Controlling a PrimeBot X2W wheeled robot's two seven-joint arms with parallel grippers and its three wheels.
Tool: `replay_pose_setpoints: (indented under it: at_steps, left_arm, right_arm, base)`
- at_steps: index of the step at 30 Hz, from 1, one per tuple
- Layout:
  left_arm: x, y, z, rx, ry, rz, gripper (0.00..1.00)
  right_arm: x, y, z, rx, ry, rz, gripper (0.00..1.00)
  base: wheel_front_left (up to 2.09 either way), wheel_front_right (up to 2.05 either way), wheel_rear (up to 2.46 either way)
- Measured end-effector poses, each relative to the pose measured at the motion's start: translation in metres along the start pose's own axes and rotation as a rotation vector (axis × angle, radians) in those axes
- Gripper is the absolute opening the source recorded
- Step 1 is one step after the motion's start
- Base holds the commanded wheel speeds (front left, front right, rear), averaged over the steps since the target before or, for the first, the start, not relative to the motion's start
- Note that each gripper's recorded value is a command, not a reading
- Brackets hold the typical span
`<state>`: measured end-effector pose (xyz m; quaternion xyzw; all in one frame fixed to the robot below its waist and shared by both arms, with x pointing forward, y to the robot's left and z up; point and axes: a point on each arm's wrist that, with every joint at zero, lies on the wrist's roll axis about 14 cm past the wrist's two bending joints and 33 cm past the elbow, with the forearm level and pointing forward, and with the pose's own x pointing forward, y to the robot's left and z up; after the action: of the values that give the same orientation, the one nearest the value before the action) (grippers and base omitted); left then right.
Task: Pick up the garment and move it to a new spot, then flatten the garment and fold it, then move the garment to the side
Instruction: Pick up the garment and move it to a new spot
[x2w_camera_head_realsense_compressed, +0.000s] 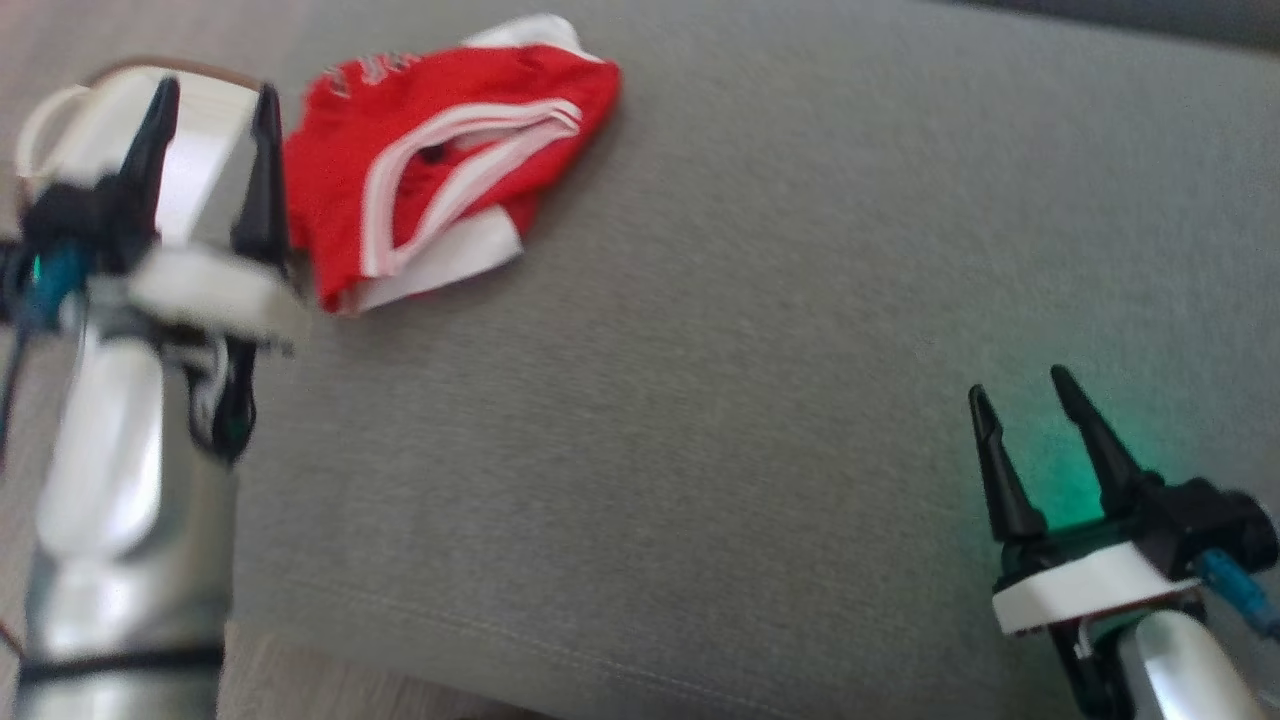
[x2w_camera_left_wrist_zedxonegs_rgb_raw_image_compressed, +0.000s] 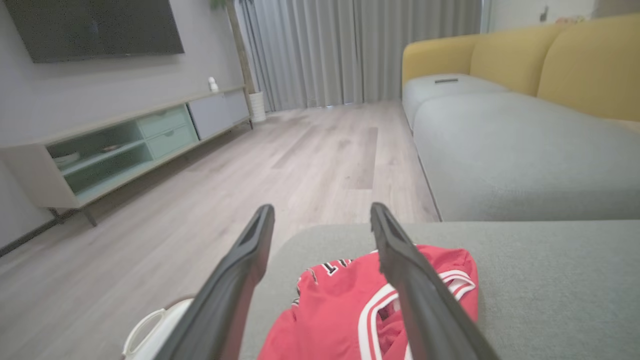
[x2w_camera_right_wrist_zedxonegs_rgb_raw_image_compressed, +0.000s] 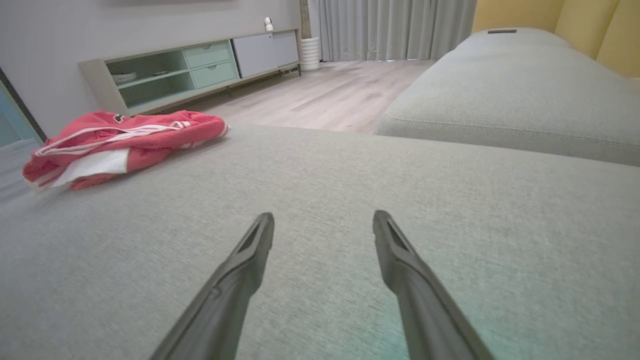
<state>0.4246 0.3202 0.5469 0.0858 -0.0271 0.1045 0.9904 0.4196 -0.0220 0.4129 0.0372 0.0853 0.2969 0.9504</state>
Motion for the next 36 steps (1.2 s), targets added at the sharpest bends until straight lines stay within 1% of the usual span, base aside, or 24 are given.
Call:
replay_pose_setpoints:
  at_steps: [4,5,7,10,14,16,17,18,20,22,26,29,30,31,36]
  left_arm:
    - [0.048,-0.019,-0.042,-0.033,0.225,-0.046,1.0]
    - [0.048,-0.019,-0.042,-0.033,0.225,-0.046,1.0]
    - [0.06,-0.026,-0.07,-0.044,0.358,-0.058,1.0]
    - [0.06,-0.035,-0.115,-0.068,0.548,-0.068,1.0]
    - [0.04,-0.042,-0.173,-0.07,0.794,-0.073,1.0]
    - [0.033,-0.043,-0.191,-0.049,0.862,-0.079,1.0]
    - [0.035,-0.043,-0.194,-0.039,0.865,-0.082,1.0]
    - [0.038,-0.044,-0.195,-0.038,0.856,-0.083,0.0]
    - [0.044,-0.051,-0.195,-0.038,0.828,-0.098,0.0]
    - [0.05,-0.054,-0.189,-0.036,0.763,-0.109,0.0]
    - [0.061,-0.059,-0.161,-0.044,0.606,-0.128,0.0]
    - [0.075,-0.06,-0.122,-0.048,0.455,-0.147,0.0]
    - [0.08,-0.063,-0.106,-0.069,0.405,-0.152,0.0]
    - [0.083,-0.067,-0.091,-0.084,0.362,-0.164,0.0]
    - [0.09,-0.102,-0.008,-0.087,0.158,-0.29,0.0]
  right_arm:
    - [0.002,-0.023,-0.011,-0.002,0.019,-0.043,1.0]
    - [0.002,-0.023,-0.011,-0.002,0.019,-0.043,1.0]
    - [0.005,-0.033,-0.015,-0.006,0.02,-0.055,1.0]
    - [0.01,-0.045,-0.02,-0.013,0.025,-0.068,1.0]
    - [0.016,-0.057,-0.026,-0.022,0.023,-0.08,1.0]
    - [0.019,-0.063,-0.025,-0.023,0.013,-0.09,1.0]
    - [0.02,-0.065,-0.025,-0.027,0.01,-0.095,1.0]
    - [0.02,-0.068,-0.024,-0.029,0.007,-0.101,1.0]
    - [0.019,-0.072,-0.024,-0.031,0.001,-0.111,1.0]
    - [0.018,-0.073,-0.022,-0.034,-0.002,-0.115,1.0]
    - [0.012,-0.071,-0.013,-0.037,-0.014,-0.129,1.0]
    - [0.006,-0.062,0.002,-0.03,-0.044,-0.133,1.0]
    - [0.003,-0.058,0.008,-0.03,-0.054,-0.135,1.0]
    - [-0.001,-0.055,0.012,-0.03,-0.061,-0.137,1.0]
    - [-0.027,-0.044,0.038,-0.021,-0.113,-0.171,1.0]
  base:
    - [0.0,0.0,0.0]
    - [0.0,0.0,0.0]
    - [0.0,0.0,0.0]
    - [0.0,0.0,0.0]
    - [0.0,0.0,0.0]
    - [0.0,0.0,0.0]
    - [0.0,0.0,0.0]
    - [0.0,0.0,0.0]
    - [0.0,0.0,0.0]
    - [0.0,0.0,0.0]
    - [0.0,0.0,0.0]
    - [0.0,0.0,0.0]
    - [0.0,0.0,0.0]
    - [0.0,0.0,0.0]
    - [0.0,0.0,0.0]
